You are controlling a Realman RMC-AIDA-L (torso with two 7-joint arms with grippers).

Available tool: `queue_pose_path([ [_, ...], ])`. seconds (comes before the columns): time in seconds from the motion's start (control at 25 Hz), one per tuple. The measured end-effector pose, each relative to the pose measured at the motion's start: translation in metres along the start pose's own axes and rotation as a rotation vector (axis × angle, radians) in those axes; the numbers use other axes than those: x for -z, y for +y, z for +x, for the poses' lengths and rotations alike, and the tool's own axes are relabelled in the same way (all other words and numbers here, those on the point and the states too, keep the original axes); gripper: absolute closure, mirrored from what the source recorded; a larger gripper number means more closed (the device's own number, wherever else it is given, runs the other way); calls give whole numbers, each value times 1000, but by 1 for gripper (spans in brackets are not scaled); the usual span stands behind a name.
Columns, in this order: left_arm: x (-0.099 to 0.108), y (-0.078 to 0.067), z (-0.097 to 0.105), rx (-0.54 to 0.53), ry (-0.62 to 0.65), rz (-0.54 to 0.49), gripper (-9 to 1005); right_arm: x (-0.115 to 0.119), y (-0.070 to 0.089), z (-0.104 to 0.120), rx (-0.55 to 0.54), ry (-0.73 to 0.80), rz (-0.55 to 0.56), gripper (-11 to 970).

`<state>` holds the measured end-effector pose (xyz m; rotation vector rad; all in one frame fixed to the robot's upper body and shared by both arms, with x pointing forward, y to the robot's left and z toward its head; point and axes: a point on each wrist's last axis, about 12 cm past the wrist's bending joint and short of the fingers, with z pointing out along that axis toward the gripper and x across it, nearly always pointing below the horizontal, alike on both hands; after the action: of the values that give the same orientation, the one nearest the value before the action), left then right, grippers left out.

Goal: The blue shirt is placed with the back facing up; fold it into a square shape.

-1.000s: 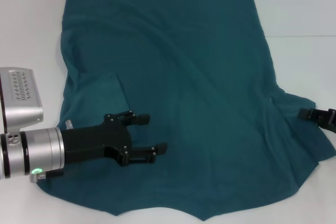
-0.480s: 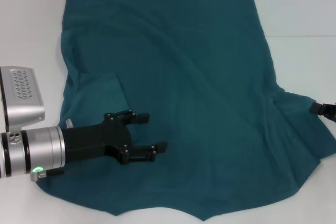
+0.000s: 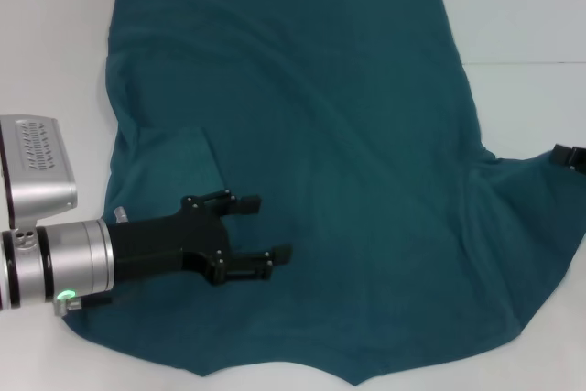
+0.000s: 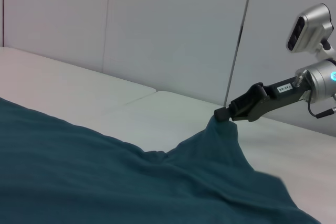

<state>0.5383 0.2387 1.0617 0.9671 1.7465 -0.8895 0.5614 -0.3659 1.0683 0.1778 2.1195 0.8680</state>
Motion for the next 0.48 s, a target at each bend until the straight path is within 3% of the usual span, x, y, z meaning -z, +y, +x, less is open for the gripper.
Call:
queue_pose_path([
  [0.48, -2, 2, 1, 43, -3, -19, 121, -6, 10, -35, 94, -2, -12, 960],
])
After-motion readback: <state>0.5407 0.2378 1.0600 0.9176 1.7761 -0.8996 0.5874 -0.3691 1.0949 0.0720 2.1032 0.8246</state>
